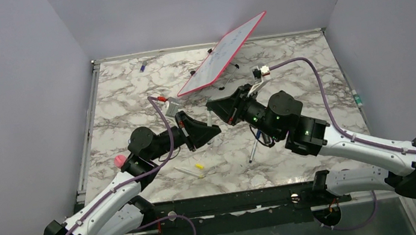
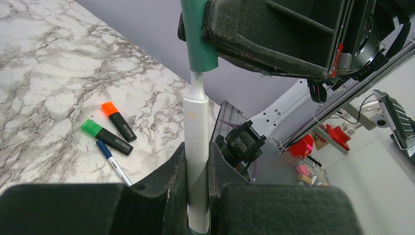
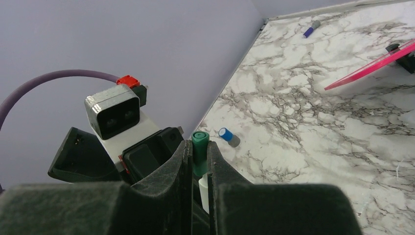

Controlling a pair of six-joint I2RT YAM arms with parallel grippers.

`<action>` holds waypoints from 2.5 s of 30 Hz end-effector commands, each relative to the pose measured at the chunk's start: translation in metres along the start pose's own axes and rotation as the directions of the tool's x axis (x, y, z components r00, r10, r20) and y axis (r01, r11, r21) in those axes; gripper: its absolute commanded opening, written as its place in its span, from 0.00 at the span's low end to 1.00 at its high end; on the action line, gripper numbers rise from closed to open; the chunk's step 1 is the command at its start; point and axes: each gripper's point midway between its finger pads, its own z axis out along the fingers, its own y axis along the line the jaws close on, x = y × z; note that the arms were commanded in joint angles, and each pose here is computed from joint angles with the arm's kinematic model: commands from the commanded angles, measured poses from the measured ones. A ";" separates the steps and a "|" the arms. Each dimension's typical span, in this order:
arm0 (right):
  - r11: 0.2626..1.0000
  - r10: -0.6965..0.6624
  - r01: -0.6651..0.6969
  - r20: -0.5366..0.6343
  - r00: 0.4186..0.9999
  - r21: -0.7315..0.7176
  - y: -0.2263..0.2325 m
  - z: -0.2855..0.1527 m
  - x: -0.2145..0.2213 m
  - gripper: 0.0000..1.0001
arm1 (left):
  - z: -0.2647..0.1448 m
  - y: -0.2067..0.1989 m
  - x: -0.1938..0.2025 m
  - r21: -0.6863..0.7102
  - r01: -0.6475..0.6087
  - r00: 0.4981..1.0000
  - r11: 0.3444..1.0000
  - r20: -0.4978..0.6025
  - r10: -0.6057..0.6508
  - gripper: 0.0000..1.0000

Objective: Insert the pens into the pen caps

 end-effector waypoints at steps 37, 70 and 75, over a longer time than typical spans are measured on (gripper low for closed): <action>0.981 -0.114 0.096 -0.101 0.988 -0.170 0.008 -0.023 0.034 0.15 | -0.011 -0.077 -0.051 0.228 -0.193 0.980 0.954 0.093 0.176 0.00; 0.945 -0.018 0.016 -0.003 1.000 -0.328 0.050 -0.053 -0.011 0.66 | -0.014 -0.080 -0.028 0.295 -0.154 0.987 0.943 0.001 0.161 0.00; 0.931 -0.038 0.041 0.017 0.999 -0.363 0.066 -0.047 -0.023 0.67 | -0.016 -0.083 -0.021 0.326 -0.145 0.986 0.934 -0.032 0.164 0.00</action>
